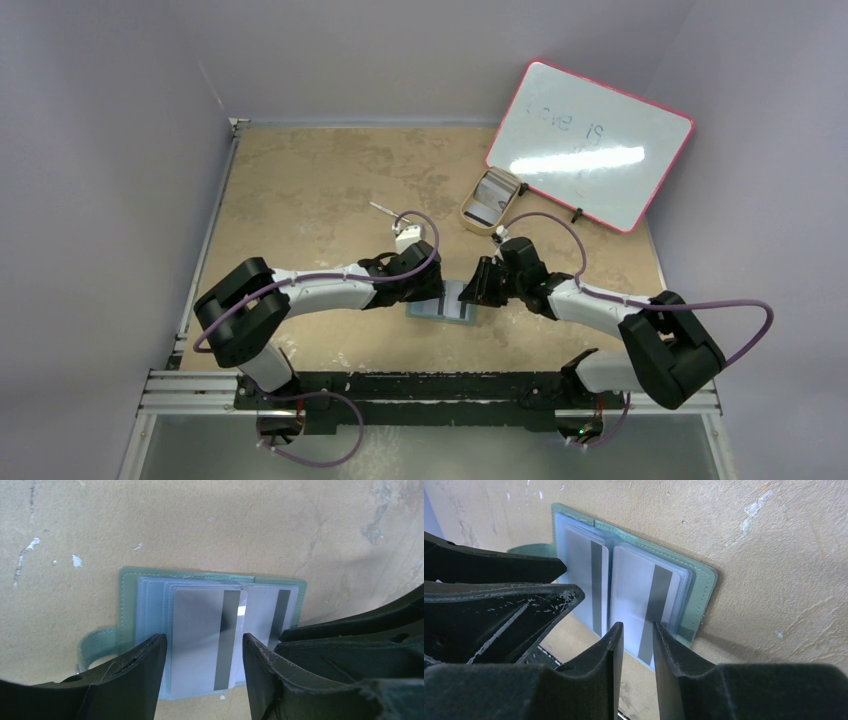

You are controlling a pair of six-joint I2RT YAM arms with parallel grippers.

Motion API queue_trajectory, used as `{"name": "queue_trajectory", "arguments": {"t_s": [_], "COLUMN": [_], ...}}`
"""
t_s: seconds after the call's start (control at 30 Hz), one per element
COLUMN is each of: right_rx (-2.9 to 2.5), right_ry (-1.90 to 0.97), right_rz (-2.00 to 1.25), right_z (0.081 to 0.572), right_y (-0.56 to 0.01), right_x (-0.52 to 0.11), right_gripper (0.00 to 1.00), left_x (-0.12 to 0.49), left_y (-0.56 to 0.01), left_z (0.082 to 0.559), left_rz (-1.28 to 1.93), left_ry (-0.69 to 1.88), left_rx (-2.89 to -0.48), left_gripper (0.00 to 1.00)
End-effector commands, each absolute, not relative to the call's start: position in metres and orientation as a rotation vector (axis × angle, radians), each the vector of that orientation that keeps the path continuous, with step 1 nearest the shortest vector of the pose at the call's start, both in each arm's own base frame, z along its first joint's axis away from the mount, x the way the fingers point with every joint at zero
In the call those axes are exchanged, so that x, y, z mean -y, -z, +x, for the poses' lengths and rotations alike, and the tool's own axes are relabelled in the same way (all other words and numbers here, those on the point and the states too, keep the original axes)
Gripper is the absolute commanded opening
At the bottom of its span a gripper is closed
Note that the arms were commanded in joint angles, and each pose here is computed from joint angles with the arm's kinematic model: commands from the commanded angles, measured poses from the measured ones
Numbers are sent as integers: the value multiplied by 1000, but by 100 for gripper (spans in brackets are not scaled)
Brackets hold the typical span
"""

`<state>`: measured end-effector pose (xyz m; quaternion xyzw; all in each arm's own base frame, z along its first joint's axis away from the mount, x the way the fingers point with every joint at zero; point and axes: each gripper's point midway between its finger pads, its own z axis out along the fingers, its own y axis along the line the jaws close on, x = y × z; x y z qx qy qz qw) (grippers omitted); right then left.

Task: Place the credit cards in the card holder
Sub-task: Turn over the card slot in the card holder.

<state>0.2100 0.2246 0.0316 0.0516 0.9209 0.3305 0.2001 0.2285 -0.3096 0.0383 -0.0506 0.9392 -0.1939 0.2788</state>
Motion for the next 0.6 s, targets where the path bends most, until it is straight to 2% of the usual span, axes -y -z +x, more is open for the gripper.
{"name": "queue_trajectory", "arguments": {"t_s": [0.0,0.57], "right_rx": [-2555,-2548], "right_ry": [-923,-924], "right_rz": [137,157], "right_z": [212,211], "right_y": [-34,-34], "right_x": [-226,-224], "right_gripper": [30,30], "left_x": [328,337], "left_y": [-53,-75], "left_z": [233,232], "left_rz": [-148,-196], "left_ry": [653,788], "left_rx": [-2477,-2422], "left_gripper": [56,56]}}
